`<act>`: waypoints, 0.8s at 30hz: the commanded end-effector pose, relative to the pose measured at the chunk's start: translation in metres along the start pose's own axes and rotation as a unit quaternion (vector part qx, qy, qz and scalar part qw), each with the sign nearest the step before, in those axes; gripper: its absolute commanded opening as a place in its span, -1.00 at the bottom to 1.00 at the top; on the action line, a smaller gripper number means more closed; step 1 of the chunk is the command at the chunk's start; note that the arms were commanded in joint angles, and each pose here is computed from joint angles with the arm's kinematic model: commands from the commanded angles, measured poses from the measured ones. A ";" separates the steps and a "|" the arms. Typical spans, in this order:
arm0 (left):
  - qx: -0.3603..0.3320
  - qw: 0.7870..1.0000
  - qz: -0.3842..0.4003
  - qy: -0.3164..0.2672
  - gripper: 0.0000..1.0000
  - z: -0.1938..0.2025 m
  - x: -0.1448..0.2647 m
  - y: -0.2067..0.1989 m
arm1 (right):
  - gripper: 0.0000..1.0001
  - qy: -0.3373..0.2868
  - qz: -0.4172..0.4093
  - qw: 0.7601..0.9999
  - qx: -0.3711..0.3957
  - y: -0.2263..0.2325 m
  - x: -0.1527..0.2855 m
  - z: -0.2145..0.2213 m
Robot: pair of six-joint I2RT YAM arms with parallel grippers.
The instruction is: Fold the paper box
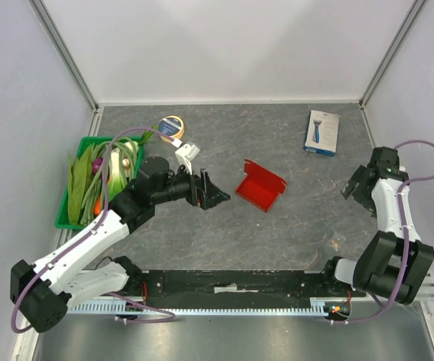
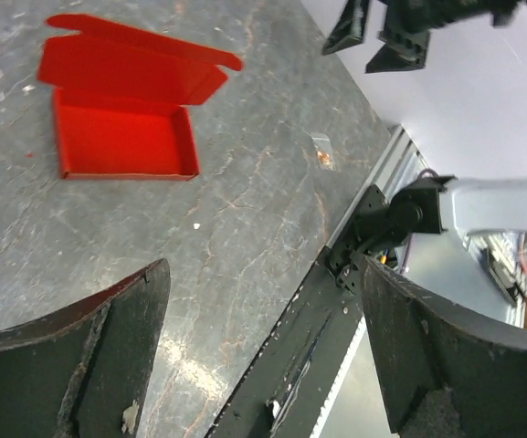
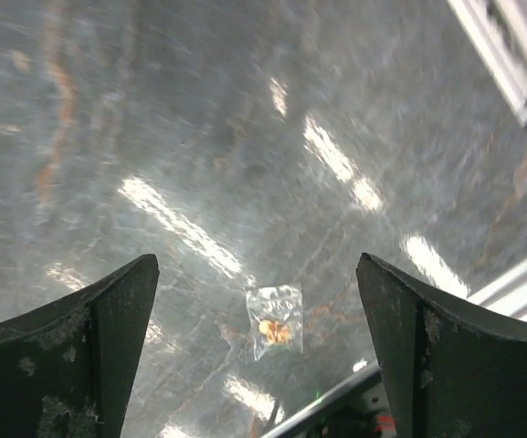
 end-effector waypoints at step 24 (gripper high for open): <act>-0.139 0.990 -0.035 0.010 0.84 0.010 0.007 -0.037 | 0.85 0.285 0.058 0.957 -0.001 -0.020 -0.044 0.077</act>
Point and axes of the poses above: each gripper's point midway between its finger pads, its own x axis back along the fingers, its own y axis along the line the jaws close on, z = x × y, the point moved 9 cm from there along x, back along the fingers, and after that the axes turned 10 degrees about -x, right-handed, at the moved point
